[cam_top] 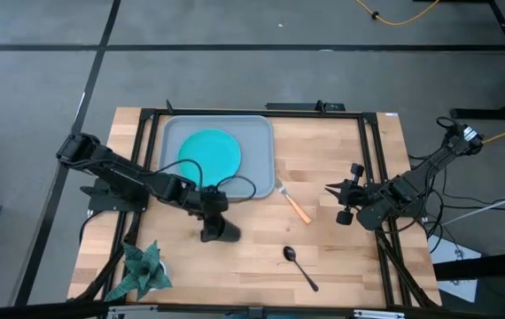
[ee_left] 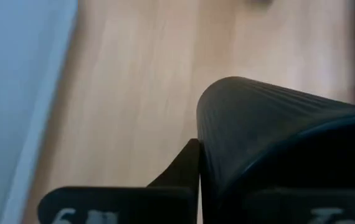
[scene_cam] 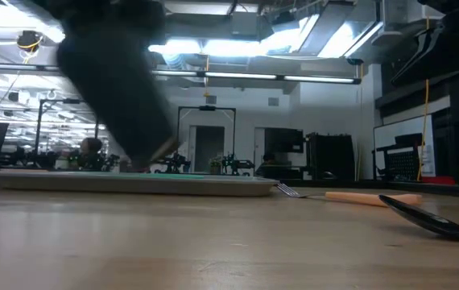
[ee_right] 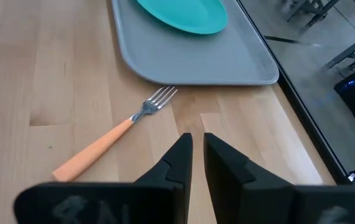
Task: Pick and place plate/cup/fork/spoon on tray
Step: Put the black cup on the top right of the serving tray
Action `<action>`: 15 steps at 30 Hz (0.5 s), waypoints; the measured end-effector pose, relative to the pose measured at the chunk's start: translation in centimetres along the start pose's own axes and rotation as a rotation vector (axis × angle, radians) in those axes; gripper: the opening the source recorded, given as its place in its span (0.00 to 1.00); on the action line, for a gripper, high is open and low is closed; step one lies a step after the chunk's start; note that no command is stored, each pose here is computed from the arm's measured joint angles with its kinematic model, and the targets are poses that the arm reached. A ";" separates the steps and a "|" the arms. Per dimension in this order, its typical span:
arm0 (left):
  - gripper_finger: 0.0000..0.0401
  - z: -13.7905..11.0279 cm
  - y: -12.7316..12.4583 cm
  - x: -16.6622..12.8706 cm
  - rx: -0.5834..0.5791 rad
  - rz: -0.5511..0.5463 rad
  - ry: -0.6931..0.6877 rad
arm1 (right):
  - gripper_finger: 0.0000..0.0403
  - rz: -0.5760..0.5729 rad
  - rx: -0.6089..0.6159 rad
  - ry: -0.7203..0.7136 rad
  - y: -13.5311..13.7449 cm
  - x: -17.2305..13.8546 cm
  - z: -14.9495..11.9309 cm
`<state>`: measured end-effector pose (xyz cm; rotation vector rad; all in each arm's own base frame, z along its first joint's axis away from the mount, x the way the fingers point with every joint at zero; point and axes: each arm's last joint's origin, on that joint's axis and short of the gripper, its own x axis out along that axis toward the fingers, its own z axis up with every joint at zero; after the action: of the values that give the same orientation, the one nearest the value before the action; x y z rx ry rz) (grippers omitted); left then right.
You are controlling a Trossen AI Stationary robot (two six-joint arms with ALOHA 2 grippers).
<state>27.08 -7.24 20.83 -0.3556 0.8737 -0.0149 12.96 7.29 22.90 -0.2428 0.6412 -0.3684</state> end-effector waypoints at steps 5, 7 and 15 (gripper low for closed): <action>0.01 2.3 1.8 -2.7 0.016 0.133 -0.221 | 0.11 0.000 0.002 0.000 0.0 0.0 0.0; 0.01 3.2 3.3 -4.4 0.069 0.240 -0.292 | 0.11 0.001 0.003 -0.002 0.0 0.0 0.0; 0.00 5.0 12.9 -13.2 -0.049 0.779 -0.509 | 0.11 -0.019 0.003 -0.013 0.0 0.0 0.0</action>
<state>20.66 8.45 29.63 -0.0369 0.4598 0.7869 12.99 7.26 22.95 -0.2488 0.6260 -0.3856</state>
